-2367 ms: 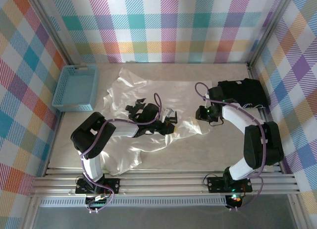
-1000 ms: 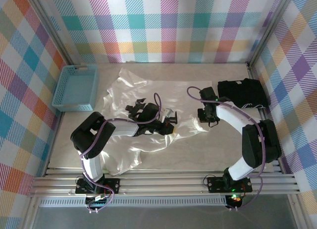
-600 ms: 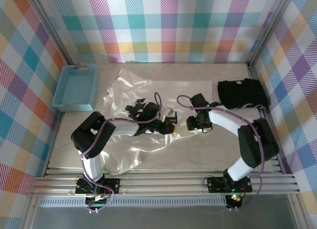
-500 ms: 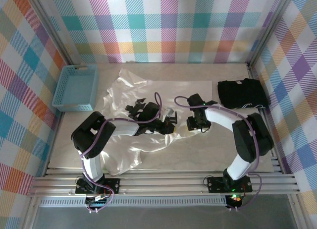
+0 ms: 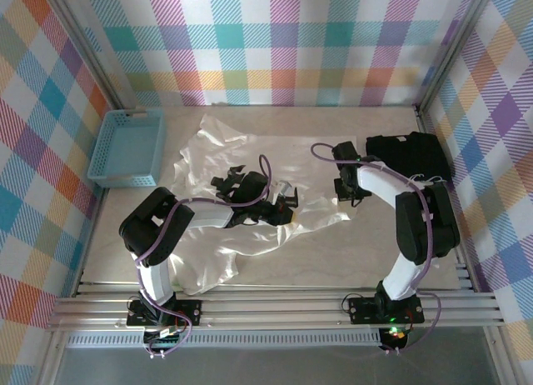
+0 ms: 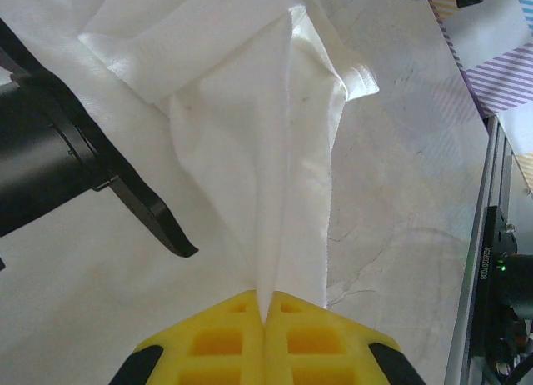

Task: Fold the inside-out t-shirt

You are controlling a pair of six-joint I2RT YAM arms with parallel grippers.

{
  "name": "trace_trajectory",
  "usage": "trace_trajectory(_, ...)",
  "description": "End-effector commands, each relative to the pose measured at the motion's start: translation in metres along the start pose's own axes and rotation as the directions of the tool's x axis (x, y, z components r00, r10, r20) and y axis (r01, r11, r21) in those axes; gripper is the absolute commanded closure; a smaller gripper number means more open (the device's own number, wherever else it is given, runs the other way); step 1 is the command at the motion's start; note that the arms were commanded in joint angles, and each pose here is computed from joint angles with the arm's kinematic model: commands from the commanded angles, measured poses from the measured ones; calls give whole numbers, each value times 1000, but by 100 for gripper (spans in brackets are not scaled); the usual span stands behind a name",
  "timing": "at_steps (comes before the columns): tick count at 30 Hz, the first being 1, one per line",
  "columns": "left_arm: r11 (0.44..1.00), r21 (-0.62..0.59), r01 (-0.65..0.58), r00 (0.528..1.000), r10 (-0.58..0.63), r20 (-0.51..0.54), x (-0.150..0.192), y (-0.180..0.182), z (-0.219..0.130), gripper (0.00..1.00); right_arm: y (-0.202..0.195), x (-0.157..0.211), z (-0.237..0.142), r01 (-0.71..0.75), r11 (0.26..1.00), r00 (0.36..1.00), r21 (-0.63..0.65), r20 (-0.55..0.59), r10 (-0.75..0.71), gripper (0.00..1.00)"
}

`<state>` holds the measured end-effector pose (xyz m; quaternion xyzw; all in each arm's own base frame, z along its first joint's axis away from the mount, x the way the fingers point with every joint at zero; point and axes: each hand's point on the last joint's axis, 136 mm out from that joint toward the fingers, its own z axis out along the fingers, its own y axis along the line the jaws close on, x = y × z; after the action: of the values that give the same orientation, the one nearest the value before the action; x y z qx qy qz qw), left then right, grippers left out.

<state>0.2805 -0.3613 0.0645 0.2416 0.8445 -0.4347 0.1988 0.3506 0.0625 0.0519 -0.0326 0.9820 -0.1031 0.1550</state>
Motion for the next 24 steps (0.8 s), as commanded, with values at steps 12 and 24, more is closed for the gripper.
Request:
trace_trajectory(12,1000,3,4,1000,-4,-21,4,7,0,100,50,27,-18,13,944,1000,-330,-23,-21,58)
trace_trajectory(24,1000,7,7,1000,-7,-24,5,6,0,100,60,-12,-4,23,943,1000,-331,13,-20,81)
